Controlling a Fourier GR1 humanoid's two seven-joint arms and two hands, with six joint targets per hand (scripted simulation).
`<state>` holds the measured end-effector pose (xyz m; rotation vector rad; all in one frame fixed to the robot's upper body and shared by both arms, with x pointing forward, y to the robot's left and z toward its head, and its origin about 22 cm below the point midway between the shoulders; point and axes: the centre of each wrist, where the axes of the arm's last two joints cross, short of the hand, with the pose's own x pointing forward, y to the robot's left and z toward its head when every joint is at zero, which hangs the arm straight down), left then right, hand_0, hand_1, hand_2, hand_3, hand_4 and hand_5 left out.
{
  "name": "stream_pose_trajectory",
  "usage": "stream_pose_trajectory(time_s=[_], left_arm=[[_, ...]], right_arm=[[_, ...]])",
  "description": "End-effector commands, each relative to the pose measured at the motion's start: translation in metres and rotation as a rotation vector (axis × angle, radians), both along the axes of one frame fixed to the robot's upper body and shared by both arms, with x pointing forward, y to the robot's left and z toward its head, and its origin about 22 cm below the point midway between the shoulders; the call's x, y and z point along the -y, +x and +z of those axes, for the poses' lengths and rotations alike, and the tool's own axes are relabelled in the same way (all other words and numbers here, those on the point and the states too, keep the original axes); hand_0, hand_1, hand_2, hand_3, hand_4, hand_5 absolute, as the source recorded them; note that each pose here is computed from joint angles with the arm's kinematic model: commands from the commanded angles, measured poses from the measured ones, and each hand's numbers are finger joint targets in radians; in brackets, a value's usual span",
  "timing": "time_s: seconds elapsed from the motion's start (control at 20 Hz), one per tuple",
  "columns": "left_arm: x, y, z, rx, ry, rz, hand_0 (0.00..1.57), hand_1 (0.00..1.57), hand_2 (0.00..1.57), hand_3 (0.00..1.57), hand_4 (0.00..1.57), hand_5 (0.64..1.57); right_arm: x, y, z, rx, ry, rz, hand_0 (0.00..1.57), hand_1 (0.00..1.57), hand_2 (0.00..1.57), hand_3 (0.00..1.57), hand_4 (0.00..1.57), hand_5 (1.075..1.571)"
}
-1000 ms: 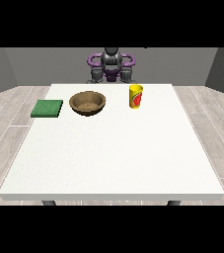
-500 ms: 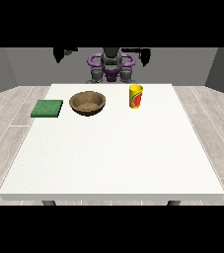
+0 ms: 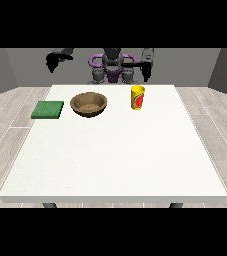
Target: Pick the cup and pour the ball into the bowl, then pick the bowl and place it on the pad
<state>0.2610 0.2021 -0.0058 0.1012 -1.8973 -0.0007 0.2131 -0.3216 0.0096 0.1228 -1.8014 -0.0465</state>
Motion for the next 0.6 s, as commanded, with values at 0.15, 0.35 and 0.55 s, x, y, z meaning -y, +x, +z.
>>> stream_pose_trajectory(time_s=[0.15, 0.35, 0.55], left_arm=[[-0.022, 0.021, -0.035, 0.0, 0.052, 0.038, 0.0, 0.0, 0.0, 0.0, 0.0, 1.456], [-0.011, 0.028, -0.051, -0.011, 0.033, 0.017, 0.0, 0.0, 0.0, 0.0, 0.0, 1.45], [-0.036, 0.044, -0.058, 0.038, 0.053, 0.122, 0.0, 0.0, 0.0, 0.0, 0.0, 1.499]], right_arm=[[0.019, 0.004, -0.014, 0.027, -0.012, -0.009, 0.0, 0.0, 0.0, 0.0, 0.26, 1.571], [0.016, 0.009, -0.026, -0.011, -0.013, -0.001, 0.0, 0.0, 0.0, 0.0, 0.27, 1.571], [0.034, 0.005, -0.017, 0.066, -0.008, 0.044, 0.0, 0.0, 0.0, 0.0, 0.24, 1.57]])
